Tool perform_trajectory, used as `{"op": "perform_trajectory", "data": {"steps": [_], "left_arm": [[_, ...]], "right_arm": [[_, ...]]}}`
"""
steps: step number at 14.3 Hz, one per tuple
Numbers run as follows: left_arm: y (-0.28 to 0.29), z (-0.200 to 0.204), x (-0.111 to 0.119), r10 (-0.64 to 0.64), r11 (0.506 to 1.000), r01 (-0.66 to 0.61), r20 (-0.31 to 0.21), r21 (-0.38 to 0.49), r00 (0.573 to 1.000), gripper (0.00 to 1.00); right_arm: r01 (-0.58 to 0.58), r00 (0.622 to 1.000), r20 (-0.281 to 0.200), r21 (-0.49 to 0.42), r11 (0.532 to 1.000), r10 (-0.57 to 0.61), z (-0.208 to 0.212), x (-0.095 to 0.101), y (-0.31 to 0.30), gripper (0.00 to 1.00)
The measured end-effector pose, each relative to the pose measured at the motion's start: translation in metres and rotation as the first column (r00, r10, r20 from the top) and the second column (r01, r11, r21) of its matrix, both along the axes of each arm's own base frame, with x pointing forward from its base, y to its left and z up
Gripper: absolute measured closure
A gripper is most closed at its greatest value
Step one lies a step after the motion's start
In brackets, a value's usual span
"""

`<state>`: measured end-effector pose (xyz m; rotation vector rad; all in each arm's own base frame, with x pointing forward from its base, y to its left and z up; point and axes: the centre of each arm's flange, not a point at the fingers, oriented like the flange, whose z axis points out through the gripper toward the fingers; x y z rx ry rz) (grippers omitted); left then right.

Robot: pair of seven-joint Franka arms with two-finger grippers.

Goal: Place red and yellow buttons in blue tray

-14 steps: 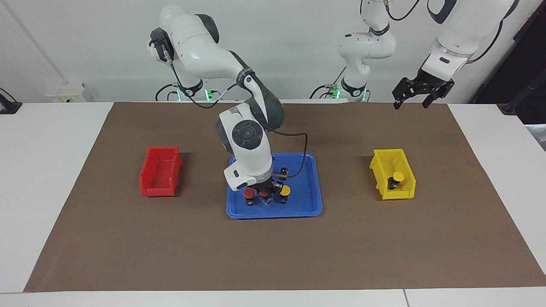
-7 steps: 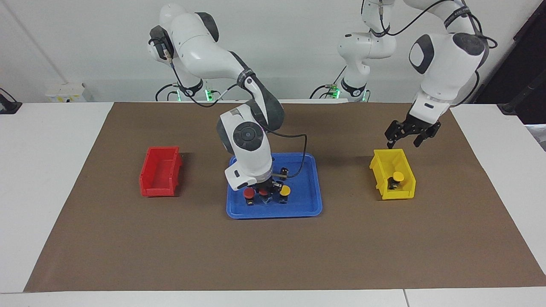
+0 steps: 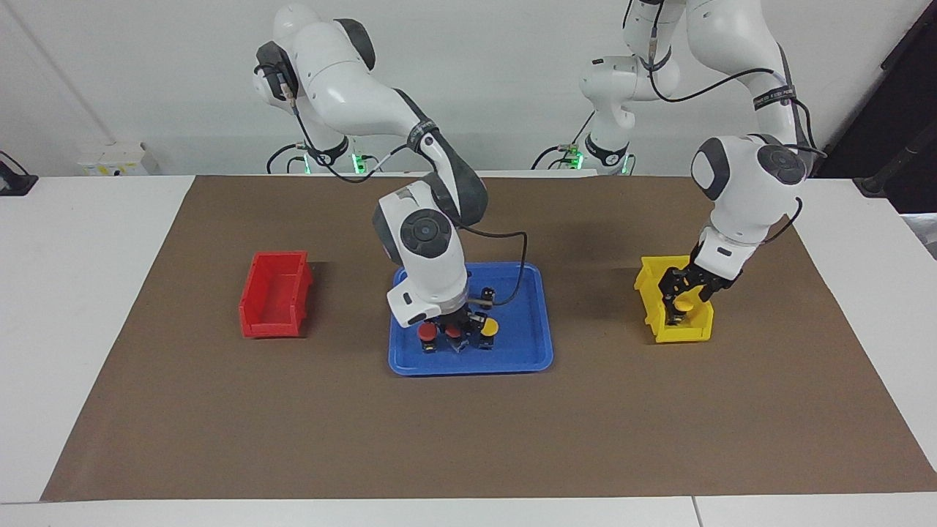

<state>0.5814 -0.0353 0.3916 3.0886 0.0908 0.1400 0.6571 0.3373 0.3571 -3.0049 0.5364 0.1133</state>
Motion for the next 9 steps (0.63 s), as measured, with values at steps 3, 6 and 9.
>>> {"op": "perform_trajectory", "data": {"steps": [3, 6, 9], "left_arm": [[0.002, -0.006, -0.002, 0.002, 1.0, -0.002, -0.002, 0.001, 1.0, 0.3], [0.002, -0.011, -0.005, 0.002, 1.0, -0.002, -0.004, 0.001, 1.0, 0.33], [0.002, -0.017, -0.008, 0.003, 1.0, -0.003, -0.002, 0.002, 1.0, 0.36]], "right_arm": [[0.0, 1.0, 0.006, 0.002, 1.0, 0.0, 0.005, 0.0, 0.0, 0.44], [0.0, 1.0, 0.007, 0.002, 1.0, 0.0, 0.011, -0.001, -0.001, 0.44], [-0.007, 1.0, 0.013, -0.009, 1.0, 0.007, 0.025, -0.001, -0.003, 0.44]]}}
